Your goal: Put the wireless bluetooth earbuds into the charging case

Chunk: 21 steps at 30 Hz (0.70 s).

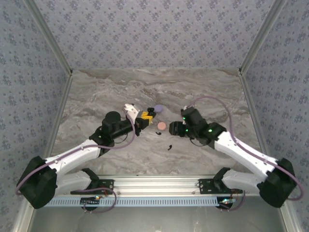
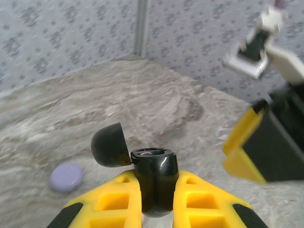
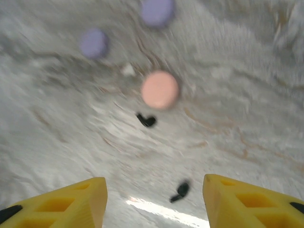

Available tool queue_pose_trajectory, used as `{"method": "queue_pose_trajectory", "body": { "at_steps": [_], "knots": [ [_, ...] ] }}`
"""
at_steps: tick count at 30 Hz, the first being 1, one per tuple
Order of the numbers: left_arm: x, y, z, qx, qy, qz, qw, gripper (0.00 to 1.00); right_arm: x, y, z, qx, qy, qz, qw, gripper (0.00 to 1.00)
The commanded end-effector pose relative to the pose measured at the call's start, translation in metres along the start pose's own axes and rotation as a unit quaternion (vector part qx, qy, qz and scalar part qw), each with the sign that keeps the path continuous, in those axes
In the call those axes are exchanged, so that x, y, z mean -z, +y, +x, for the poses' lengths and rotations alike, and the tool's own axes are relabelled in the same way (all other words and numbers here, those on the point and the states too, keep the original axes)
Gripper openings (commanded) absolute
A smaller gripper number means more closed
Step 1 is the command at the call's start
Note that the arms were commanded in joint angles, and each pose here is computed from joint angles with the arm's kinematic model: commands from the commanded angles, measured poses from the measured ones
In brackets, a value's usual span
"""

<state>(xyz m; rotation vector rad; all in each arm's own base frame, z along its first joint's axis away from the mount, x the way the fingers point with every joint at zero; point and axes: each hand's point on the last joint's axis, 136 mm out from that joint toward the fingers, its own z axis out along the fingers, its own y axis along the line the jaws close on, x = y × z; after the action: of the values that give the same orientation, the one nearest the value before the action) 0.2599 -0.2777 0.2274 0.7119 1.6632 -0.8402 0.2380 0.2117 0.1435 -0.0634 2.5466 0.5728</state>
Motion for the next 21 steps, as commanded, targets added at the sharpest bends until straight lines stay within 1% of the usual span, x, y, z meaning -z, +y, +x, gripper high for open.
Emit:
{"method": "queue_pose_trajectory", "body": {
  "at_steps": [1, 4, 6, 10, 13, 15, 17, 19, 21],
  "knots": [
    [0.009, 0.010, -0.011, 0.019, -0.023, -0.018, 0.999, 0.00, -0.025, -0.020, 0.031, 0.019, 0.052, 0.071, 0.996, 0.57],
    [0.012, 0.014, -0.010, 0.024, -0.023, -0.025, 0.999, 0.00, -0.046, -0.022, 0.047, 0.031, 0.088, 0.103, 0.990, 0.55],
    [0.014, 0.015, -0.009, 0.027, -0.024, -0.026, 0.999, 0.00, -0.055, -0.023, 0.053, 0.033, 0.104, 0.112, 0.988, 0.53],
    [0.017, 0.014, -0.009, 0.025, -0.027, -0.023, 0.999, 0.00, -0.068, -0.020, 0.063, 0.039, 0.129, 0.112, 0.984, 0.48],
    [0.018, 0.010, -0.011, 0.020, -0.033, -0.012, 0.999, 0.00, -0.072, -0.016, 0.066, 0.047, 0.134, 0.108, 0.984, 0.46],
    [0.019, 0.004, -0.013, 0.014, -0.041, 0.005, 0.999, 0.00, -0.069, -0.006, 0.059, 0.045, 0.116, 0.077, 0.989, 0.48],
    [0.022, -0.002, -0.015, 0.009, -0.047, 0.018, 0.999, 0.00, -0.062, 0.007, 0.044, 0.035, 0.087, 0.022, 0.995, 0.49],
    [0.024, -0.006, -0.018, 0.004, -0.054, 0.030, 0.998, 0.00, -0.048, 0.022, 0.026, 0.043, 0.057, -0.045, 0.996, 0.50],
    [0.027, -0.013, -0.024, -0.003, -0.065, 0.045, 0.997, 0.00, -0.029, 0.033, 0.009, 0.072, 0.025, -0.105, 0.992, 0.51]
  ]
}}
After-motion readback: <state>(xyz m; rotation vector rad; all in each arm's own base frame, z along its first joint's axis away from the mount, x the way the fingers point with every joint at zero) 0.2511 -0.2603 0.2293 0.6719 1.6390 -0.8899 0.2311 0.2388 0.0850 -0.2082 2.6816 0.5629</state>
